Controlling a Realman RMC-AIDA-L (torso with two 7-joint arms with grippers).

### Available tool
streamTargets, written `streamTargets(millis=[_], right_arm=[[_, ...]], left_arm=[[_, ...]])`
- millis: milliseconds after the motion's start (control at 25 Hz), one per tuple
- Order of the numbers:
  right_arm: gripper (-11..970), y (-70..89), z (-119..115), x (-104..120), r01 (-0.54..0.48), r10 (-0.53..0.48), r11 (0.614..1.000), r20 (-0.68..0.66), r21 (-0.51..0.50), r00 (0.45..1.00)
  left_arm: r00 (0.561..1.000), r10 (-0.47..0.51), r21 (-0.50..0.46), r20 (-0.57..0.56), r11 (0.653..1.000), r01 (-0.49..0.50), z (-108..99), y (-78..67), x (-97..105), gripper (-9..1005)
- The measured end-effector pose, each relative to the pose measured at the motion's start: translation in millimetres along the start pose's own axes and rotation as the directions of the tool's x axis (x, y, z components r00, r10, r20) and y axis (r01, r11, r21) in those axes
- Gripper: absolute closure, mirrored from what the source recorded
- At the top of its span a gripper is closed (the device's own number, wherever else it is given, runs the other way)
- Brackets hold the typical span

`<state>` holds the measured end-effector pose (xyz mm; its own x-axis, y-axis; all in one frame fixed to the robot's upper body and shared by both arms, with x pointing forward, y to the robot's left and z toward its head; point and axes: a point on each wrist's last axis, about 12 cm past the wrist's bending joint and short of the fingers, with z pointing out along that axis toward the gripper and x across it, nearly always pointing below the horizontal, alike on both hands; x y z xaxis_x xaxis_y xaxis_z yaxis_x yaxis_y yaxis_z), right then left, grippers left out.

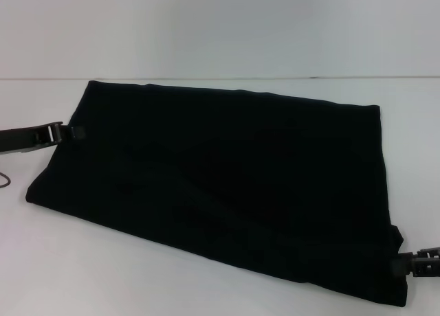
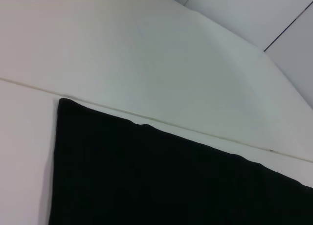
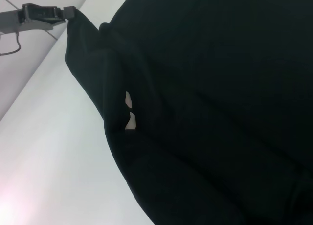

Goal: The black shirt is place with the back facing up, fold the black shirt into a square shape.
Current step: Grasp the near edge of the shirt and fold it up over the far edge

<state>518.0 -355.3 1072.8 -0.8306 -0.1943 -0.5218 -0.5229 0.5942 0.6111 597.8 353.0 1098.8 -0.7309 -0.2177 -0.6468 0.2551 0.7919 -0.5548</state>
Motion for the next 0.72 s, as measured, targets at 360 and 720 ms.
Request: streamTargets(millis=[360,720], right_arm=[[631,5.2,8.3,-2.7,0.014,-0.014,0.999,-0.024,-0.032,1.0],[891,6.1,7.0,-1.0,0.042,-0.042,0.998,-0.011,-0.043,0.999]], left_arm=[[1.0,0.003,-0.002,0.004,1.0,-0.003,0.9,-0.5,-1.9,995],[1.0,0.003,-0.004,0.005,1.0,-0.003,0.8,-0.3,-2.4,995]])
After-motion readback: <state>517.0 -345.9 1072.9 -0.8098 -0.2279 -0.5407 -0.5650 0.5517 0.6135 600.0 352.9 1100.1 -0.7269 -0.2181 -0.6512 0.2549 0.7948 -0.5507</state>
